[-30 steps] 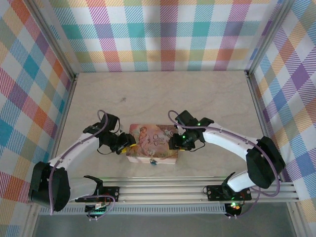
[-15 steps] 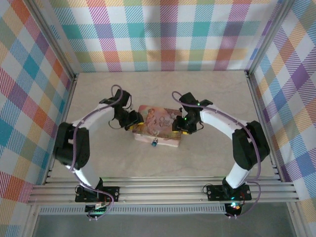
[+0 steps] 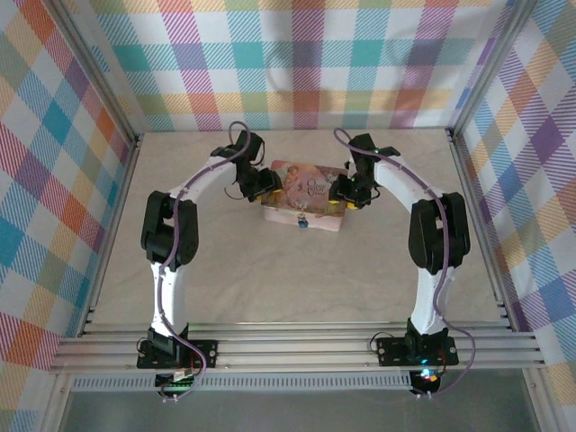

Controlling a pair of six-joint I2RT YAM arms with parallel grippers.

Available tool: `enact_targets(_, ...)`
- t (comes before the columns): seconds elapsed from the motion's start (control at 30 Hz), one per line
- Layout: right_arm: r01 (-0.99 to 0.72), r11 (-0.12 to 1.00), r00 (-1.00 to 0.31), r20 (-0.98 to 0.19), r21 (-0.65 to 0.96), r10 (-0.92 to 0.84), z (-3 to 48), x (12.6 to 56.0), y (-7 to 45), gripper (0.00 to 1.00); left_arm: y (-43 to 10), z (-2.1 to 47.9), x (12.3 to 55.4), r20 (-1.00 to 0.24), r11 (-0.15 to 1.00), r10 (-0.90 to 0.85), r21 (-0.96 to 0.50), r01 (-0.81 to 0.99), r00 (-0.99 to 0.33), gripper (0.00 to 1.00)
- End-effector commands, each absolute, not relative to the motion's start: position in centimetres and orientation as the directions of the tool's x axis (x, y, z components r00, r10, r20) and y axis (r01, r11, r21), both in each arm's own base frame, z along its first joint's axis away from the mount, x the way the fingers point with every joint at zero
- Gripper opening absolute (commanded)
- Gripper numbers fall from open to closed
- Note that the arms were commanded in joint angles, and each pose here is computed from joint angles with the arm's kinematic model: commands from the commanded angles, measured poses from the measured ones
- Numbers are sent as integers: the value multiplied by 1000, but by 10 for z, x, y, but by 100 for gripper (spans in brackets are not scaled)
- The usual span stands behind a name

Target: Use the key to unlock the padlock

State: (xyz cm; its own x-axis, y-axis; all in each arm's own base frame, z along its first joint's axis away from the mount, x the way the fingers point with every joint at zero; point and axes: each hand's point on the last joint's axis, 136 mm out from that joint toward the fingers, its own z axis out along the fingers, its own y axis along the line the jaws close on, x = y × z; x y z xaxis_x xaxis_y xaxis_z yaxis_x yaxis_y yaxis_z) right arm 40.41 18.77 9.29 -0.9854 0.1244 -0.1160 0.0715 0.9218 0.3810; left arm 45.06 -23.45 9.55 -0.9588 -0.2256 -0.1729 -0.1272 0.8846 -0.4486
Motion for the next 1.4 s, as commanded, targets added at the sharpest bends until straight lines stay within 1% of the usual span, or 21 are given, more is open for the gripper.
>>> enact_targets(0.0,-16,868,-991,-125,496,53,97,405,240,56,-289,82,395,-29,889,-58,-456,-39,-998,62)
enact_targets(0.07,16,874,-984,-147,486,100,113,411,230,63,-283,93,400,-66,905,-41,-426,-9,-997,66)
enact_targets(0.17,51,861,-967,-191,506,169,142,422,219,73,-273,111,410,-114,917,-34,-397,14,-993,70)
enact_targets(0.27,58,858,-950,-235,510,204,167,427,210,76,-259,127,421,-155,926,-45,-378,18,-987,71)
enact_targets(0.33,59,861,-943,-254,505,214,178,425,206,77,-247,137,429,-191,934,-58,-358,14,-980,72)
enact_targets(0.47,92,850,-937,-244,518,250,187,411,202,77,-210,153,450,-255,945,-130,-325,-41,-958,74)
enact_targets(0.57,120,840,-931,-234,528,280,186,394,197,77,-180,151,464,-248,937,-201,-330,-112,-948,74)
enact_targets(0.73,175,838,-919,-220,516,327,181,365,184,77,-167,147,477,-235,918,-236,-373,-137,-943,74)
enact_targets(0.87,195,847,-912,-227,494,342,186,347,172,77,-143,141,488,-264,928,-275,-323,-184,-924,74)
enact_targets(1.1,213,848,-913,-211,484,350,192,322,164,77,-89,120,519,-293,904,-420,-219,-367,-859,66)
enact_targets(1.23,219,854,-918,-198,473,345,193,311,164,76,-76,110,534,-316,900,-435,-165,-403,-843,61)
enact_targets(1.37,219,859,-923,-188,464,336,193,301,166,76,-65,92,543,-311,902,-430,-108,-418,-847,59)
